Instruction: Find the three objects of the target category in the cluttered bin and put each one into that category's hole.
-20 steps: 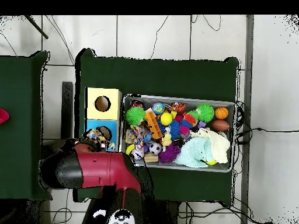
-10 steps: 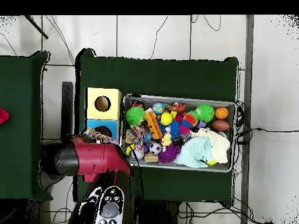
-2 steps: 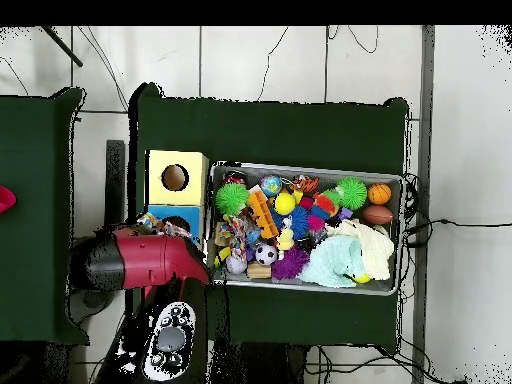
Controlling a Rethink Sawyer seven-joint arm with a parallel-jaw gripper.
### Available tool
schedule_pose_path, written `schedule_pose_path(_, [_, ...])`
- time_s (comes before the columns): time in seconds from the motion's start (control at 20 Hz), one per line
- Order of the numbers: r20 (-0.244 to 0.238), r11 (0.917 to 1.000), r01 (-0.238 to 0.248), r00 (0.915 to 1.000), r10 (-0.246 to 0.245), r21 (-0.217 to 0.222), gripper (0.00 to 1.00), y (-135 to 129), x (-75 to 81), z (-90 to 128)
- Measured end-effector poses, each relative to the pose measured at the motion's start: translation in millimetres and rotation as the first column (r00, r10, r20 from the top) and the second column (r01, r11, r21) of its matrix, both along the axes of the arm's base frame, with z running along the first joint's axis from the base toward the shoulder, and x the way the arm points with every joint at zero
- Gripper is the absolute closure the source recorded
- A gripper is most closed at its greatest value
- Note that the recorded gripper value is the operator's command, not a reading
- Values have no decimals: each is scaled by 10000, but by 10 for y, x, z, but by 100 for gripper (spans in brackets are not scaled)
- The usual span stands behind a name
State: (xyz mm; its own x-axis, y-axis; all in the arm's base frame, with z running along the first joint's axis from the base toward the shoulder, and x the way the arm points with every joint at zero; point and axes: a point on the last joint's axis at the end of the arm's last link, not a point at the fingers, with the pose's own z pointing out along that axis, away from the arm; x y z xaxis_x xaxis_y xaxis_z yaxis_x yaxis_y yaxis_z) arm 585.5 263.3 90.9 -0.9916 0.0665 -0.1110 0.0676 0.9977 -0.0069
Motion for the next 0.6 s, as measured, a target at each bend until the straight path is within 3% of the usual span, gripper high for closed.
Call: schedule_pose_path(0.6, [98,9996,135,9999,-132,-264,100,-120,271,273])
